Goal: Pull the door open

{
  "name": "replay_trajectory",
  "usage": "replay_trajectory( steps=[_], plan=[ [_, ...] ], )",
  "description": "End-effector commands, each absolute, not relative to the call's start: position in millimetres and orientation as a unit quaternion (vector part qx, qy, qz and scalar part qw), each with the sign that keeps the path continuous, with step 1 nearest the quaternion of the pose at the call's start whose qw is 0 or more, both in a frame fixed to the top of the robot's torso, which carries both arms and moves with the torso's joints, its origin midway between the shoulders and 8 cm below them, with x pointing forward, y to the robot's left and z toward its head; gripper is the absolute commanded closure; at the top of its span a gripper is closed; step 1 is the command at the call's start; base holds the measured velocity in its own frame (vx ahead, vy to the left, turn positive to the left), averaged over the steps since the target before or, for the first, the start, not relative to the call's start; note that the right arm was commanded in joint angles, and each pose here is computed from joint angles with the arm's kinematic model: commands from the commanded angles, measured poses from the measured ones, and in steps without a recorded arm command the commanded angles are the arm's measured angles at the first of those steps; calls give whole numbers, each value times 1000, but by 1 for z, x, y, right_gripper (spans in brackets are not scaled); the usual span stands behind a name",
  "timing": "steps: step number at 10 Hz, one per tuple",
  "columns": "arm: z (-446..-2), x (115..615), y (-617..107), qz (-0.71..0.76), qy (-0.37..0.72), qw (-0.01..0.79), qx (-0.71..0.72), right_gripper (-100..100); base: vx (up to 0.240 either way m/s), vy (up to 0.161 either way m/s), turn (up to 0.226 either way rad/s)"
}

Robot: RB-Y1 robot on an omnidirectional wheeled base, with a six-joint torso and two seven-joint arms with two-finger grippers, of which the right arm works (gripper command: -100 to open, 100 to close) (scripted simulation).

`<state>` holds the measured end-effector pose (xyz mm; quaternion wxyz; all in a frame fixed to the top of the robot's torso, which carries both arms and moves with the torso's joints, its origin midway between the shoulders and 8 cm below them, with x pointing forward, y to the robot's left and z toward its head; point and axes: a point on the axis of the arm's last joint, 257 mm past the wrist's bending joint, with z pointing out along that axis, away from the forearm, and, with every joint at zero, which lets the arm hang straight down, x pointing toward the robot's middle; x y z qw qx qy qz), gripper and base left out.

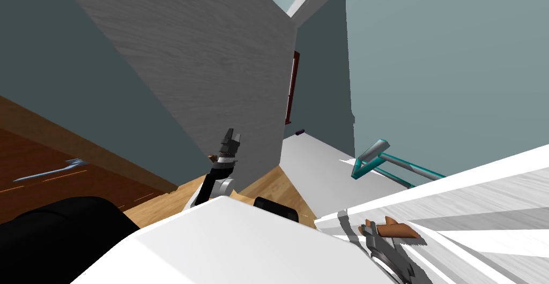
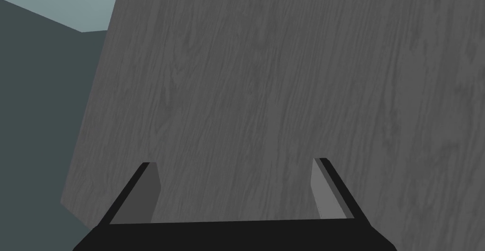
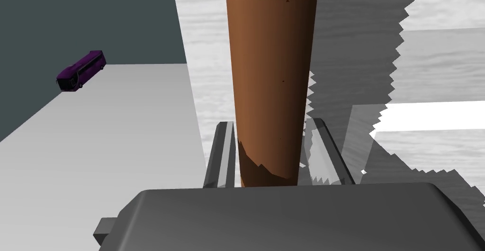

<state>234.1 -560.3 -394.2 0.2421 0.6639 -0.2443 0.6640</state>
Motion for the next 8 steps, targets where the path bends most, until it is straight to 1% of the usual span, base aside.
replay_trajectory(
  steps=[1, 4, 8],
  plan=[
    [-394, 224, -569, 659, -246, 252, 664, 100, -209, 51, 23],
    [-394, 224, -568, 659, -246, 252, 664, 100, -226, 22, 0],
    [-394, 225, -568, 660, -246, 251, 664, 100, -175, 17, 33]
  ],
)
